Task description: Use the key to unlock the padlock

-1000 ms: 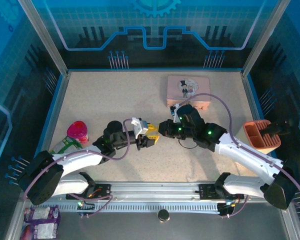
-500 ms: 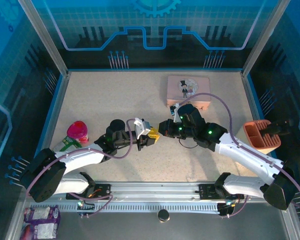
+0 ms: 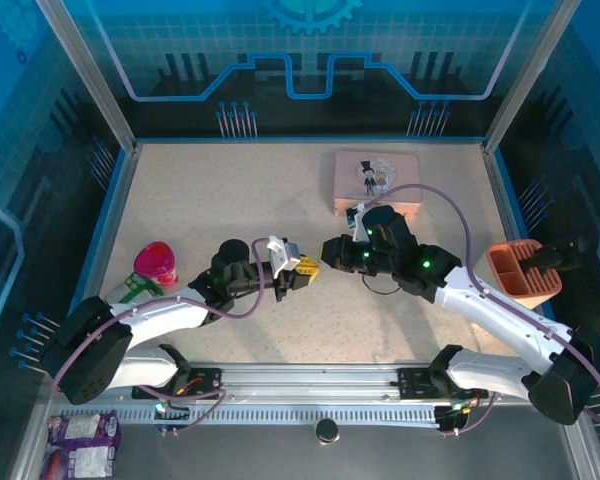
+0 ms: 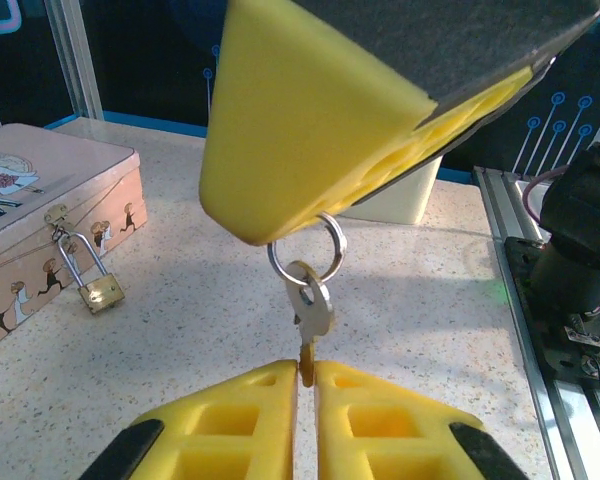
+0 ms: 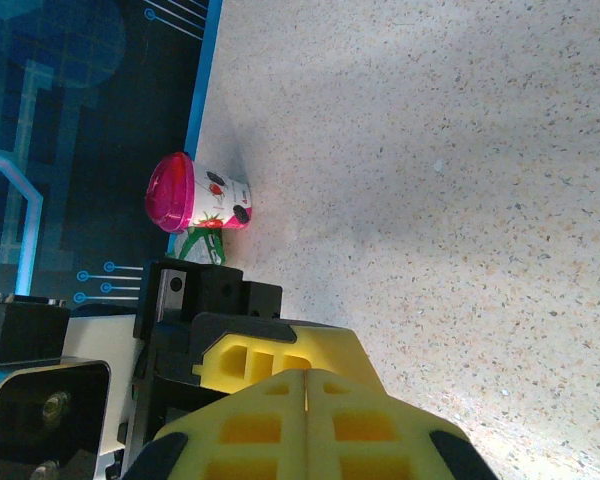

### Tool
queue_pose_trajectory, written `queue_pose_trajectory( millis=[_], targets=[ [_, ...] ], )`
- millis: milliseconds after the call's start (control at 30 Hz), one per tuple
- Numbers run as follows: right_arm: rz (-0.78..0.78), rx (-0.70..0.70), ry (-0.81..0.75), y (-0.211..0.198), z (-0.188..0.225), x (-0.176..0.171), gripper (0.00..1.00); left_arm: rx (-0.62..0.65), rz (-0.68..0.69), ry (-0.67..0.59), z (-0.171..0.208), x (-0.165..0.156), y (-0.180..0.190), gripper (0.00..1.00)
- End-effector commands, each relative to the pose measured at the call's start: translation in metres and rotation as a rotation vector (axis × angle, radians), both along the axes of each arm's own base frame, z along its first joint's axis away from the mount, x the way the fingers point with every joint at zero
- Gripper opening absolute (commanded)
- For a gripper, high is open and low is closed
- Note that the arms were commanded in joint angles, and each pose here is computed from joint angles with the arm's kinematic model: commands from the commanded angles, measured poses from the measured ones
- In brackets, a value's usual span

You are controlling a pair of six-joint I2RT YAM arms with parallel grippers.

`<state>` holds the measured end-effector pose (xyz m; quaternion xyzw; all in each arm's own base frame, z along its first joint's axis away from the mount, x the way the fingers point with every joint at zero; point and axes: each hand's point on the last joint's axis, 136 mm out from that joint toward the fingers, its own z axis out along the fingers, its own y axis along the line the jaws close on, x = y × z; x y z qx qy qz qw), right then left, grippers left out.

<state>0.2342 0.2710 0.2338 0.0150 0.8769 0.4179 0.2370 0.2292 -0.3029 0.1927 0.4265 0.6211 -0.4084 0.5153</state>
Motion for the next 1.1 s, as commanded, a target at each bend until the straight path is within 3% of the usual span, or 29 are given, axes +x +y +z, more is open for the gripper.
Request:
queue_pose_trajectory(
  millis=[0,167,533,833,1067],
  targets=[
    [0.004,0.029,-0.013,-0.001,0.011,-0.001,0.00,-0.014,-0.028,-0.043,0.005,-0.007,0.000,0.12],
    [0.000,0.038,-0.019,-0.003,0.015,-0.003,0.00,-0.014,0.008,-0.060,0.005,-0.004,0.004,0.28],
    [0.026,0.058,-0.019,0.007,0.016,-0.009,0.00,-0.036,0.000,-0.071,0.012,-0.004,0.002,0.28],
    [0.025,0.057,-0.019,0.009,0.015,-0.011,0.00,-0.041,-0.020,-0.065,0.014,-0.007,0.001,0.19],
    [0.018,0.057,-0.007,0.009,0.012,-0.010,0.00,-0.048,-0.035,-0.060,0.015,-0.010,0.000,0.18]
  ],
)
